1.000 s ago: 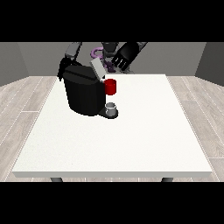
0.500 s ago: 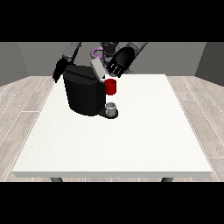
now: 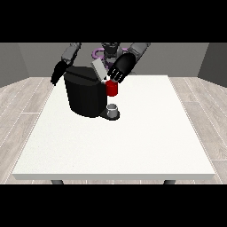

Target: Insert the coffee pod into the coffee machine and close the lid

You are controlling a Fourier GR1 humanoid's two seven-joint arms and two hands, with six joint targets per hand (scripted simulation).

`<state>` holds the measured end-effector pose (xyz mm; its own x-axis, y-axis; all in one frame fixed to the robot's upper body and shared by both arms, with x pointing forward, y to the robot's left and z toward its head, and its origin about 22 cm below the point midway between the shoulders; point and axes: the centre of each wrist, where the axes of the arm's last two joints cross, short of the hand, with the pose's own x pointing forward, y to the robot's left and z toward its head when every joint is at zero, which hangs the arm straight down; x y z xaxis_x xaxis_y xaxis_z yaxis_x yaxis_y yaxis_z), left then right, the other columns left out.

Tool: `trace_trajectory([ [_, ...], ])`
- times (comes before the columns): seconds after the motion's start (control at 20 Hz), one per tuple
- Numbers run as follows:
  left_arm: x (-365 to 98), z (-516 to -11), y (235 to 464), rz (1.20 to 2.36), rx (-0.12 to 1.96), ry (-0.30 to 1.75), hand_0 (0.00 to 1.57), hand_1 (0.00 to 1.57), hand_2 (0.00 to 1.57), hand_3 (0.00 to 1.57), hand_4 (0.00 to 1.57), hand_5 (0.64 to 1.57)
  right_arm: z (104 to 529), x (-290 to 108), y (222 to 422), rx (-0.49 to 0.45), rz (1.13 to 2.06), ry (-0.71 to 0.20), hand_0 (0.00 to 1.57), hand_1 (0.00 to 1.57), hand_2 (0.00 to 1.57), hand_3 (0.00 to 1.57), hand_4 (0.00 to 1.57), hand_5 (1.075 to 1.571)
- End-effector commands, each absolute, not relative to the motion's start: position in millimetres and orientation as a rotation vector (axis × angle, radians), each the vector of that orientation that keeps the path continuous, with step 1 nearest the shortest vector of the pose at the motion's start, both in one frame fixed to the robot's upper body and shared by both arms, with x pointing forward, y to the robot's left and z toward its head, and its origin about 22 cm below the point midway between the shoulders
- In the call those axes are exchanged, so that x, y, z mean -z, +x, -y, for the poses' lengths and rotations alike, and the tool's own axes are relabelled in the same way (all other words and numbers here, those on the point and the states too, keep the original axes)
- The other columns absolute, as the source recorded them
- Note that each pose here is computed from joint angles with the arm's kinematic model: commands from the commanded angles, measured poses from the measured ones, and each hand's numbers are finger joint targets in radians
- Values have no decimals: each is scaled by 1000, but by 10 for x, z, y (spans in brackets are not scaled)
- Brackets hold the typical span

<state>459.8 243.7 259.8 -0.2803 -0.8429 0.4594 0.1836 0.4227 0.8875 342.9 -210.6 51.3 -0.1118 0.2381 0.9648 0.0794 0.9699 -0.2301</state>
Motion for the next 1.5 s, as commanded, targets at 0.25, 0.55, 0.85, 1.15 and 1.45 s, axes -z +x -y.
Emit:
trace_trajectory([
  [0.25, -2590, -2335, 4628, 1537, 1132, 608, 1192, 1192, 1248, 1202, 420, 1571, 2071, -531, 3437, -132, 1705, -233, 0, 0, 0, 0, 36, 1571],
  [0.55, -2877, -2406, 4604, 1590, 1122, 652, 1216, 1216, 1259, 1200, 417, 1571, 2108, -496, 3464, -116, 1729, -235, 0, 0, 0, 0, 0, 1571],
  [0.85, -2872, -2424, 4618, 1599, 1100, 672, 1212, 1212, 1245, 1199, 352, 1571, 2030, -595, 3486, -131, 1715, -236, 0, 0, 0, 0, 0, 1571],
  [1.15, -2843, -2414, 4617, 1605, 1106, 707, 1241, 1241, 1255, 1199, 290, 1571, 2037, -434, 3414, -135, 1701, -246, 0, 0, 0, 0, 0, 1571],
  [1.45, -2689, -2536, 4603, 1570, 1204, 829, 1210, 1210, 1220, 1093, 0, 1571, 2021, -532, 3423, -115, 1724, -260, 0, 0, 0, 0, 0, 1571],
])
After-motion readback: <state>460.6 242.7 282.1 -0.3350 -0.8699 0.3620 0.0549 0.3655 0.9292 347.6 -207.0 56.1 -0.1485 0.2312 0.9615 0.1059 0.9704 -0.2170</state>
